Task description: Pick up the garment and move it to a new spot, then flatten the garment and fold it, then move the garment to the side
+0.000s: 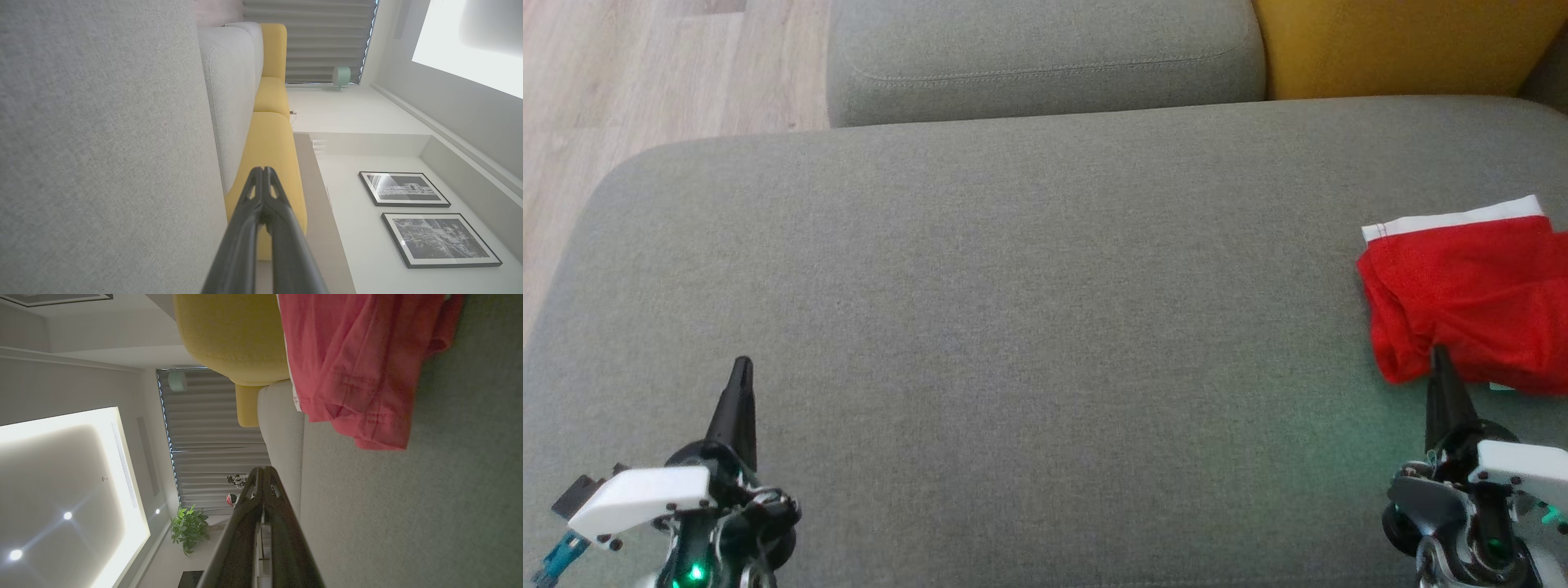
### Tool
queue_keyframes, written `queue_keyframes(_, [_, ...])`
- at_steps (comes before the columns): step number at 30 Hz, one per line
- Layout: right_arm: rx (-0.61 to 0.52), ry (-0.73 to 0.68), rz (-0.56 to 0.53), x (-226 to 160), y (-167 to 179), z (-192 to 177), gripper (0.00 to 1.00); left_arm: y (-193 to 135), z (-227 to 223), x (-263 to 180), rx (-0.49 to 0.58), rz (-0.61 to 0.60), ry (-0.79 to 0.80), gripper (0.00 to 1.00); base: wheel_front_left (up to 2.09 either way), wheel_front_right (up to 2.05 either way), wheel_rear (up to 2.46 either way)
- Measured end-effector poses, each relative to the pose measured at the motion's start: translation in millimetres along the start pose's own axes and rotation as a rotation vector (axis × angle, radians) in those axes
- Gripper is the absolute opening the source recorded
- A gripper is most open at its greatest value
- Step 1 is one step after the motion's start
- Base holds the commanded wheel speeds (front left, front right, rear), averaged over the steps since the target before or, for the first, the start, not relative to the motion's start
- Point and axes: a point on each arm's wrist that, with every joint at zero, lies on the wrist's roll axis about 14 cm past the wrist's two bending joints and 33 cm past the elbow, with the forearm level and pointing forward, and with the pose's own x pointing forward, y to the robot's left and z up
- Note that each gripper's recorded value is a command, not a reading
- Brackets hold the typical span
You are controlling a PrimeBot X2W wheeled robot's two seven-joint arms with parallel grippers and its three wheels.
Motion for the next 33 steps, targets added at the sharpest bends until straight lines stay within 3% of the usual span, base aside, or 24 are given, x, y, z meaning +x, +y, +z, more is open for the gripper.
queue_keyframes(33, [0.002, 0.002, 0.001, -0.1, 0.2, 0.9, 0.00, 0.0, -0.3, -0.1, -0.002, 0.000, 0.005, 0.00, 0.00, 0.00, 0.00])
